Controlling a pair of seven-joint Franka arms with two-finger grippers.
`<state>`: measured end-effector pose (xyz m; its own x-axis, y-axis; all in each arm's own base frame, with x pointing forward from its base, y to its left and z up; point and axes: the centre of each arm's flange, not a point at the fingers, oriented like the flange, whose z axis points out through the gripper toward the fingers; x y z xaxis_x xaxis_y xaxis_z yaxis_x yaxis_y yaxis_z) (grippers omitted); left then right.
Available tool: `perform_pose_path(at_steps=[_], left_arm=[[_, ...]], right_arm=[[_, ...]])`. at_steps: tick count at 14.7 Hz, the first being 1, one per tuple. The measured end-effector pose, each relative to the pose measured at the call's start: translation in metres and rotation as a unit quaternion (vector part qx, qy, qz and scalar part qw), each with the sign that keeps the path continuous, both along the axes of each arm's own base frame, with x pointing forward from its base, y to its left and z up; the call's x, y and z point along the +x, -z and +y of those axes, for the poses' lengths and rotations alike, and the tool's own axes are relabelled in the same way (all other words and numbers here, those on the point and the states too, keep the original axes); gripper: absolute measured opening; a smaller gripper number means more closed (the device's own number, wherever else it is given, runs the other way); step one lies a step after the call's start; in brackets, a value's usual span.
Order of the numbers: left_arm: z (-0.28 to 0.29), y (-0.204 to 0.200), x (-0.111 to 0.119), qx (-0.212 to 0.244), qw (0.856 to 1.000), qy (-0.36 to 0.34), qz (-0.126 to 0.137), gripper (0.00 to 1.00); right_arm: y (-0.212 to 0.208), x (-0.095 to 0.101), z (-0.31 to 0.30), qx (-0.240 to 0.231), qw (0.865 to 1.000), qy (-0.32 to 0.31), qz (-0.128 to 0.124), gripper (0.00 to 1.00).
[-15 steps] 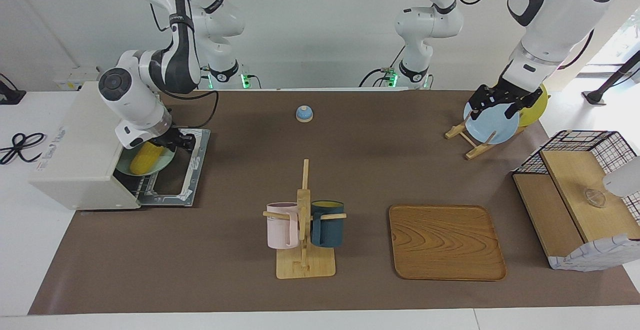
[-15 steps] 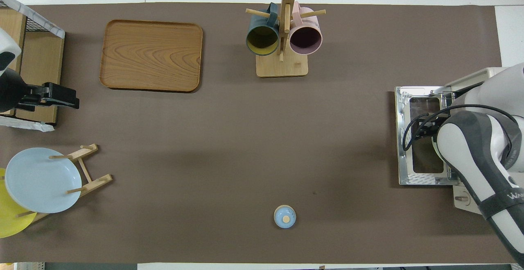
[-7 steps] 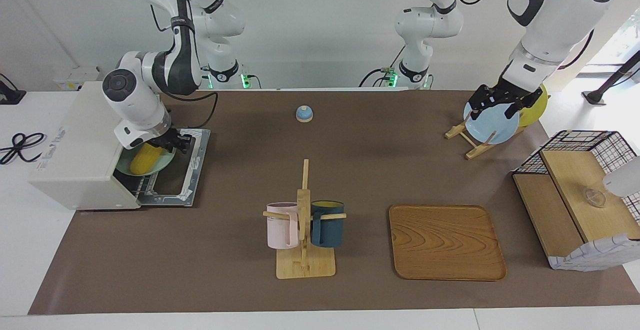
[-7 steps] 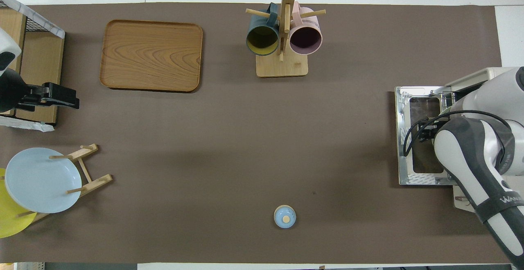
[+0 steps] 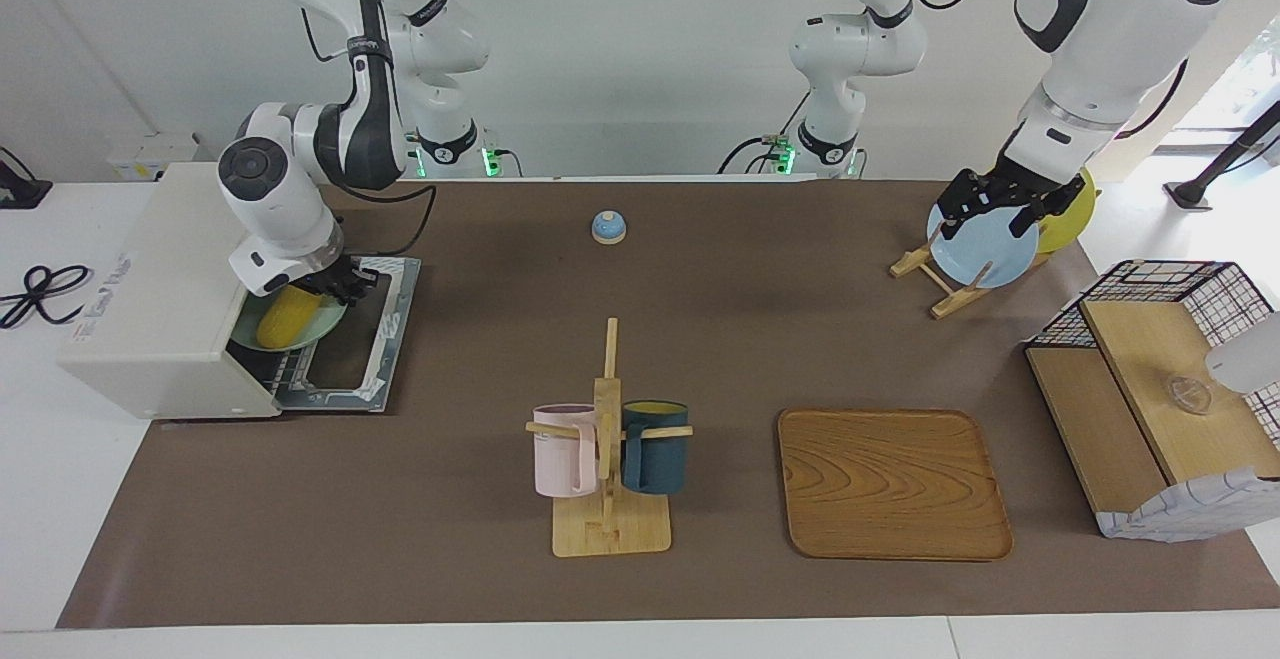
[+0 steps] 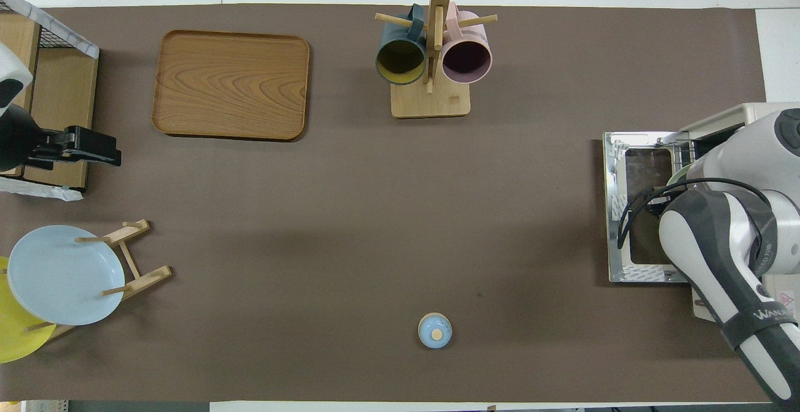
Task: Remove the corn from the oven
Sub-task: 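Grasp the green plate inside the oven with the right gripper, then carry the plate with corn out onto the table center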
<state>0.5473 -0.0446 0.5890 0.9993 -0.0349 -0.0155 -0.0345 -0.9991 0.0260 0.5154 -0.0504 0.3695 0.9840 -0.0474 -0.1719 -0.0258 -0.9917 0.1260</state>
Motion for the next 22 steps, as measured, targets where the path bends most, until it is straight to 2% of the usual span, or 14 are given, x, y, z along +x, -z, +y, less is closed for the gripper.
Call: perform_pose_path(at_steps=[2,5,8,10,13,17,20,22], left_arm=[[0.0,0.0,0.0,0.0,1.0,0.0,0.0,1.0],[0.0,0.0,0.0,0.0,1.0,0.0,0.0,1.0],[0.0,0.0,0.0,0.0,1.0,0.0,0.0,1.0],[0.0,0.0,0.0,0.0,1.0,0.0,0.0,1.0],[0.0,0.0,0.0,0.0,1.0,0.0,0.0,1.0],[0.0,0.0,0.0,0.0,1.0,0.0,0.0,1.0],[0.0,0.0,0.0,0.0,1.0,0.0,0.0,1.0],[0.001,0.0,0.0,0.0,1.0,-0.001,0.0,1.0]], right_arm=[[-0.007,0.0,0.01,0.0,1.0,-0.016,-0.004,0.03],[-0.033,0.014,0.07,-0.002,0.997,-0.072,0.0,0.03],[-0.071,0.031,0.162,-0.004,0.992,-0.121,-0.024,0.03],[-0.077,0.028,0.235,-0.007,0.992,-0.114,-0.044,0.03],[-0.065,0.011,0.33,0.007,0.994,-0.087,-0.066,0.03],[-0.025,-0.005,0.429,0.011,0.996,-0.04,-0.078,0.03],[0.016,-0.01,0.468,0.03,0.996,-0.024,-0.084,0.03],[0.02,-0.009,0.473,0.043,0.996,-0.002,-0.079,0.03]])
